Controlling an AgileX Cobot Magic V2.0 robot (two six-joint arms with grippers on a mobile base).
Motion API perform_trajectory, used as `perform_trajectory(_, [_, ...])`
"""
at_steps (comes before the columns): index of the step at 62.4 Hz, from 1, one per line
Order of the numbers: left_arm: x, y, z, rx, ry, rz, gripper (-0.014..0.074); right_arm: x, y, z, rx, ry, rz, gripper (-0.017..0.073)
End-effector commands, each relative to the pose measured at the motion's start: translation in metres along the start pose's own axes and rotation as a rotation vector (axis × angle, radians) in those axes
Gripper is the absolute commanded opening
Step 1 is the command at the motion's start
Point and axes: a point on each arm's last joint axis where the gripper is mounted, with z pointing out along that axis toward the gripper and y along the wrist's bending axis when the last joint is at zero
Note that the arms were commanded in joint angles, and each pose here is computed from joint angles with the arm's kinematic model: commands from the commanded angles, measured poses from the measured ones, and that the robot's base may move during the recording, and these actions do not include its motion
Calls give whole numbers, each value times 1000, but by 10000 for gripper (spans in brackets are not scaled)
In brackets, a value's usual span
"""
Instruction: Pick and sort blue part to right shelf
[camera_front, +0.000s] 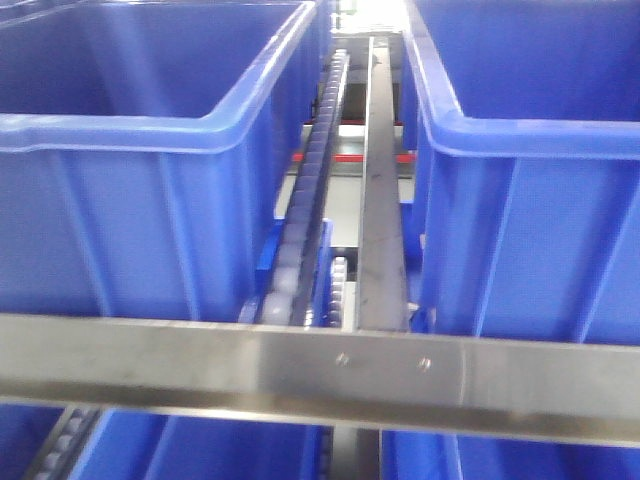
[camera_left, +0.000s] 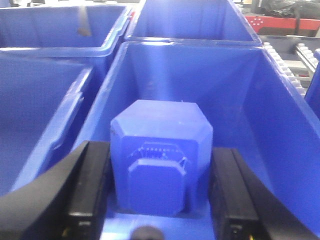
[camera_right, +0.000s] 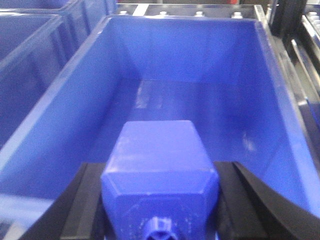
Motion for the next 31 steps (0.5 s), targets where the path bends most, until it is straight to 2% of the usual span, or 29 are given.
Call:
perform_trajectory(1, [-19,-1,-2,11,-120,-2,262,-17,0,-3,3,-119,-3,372])
perform_trajectory(31, [-18,-1,-1,11,-118,-2,262,-17,0,-3,3,-118,-3,372])
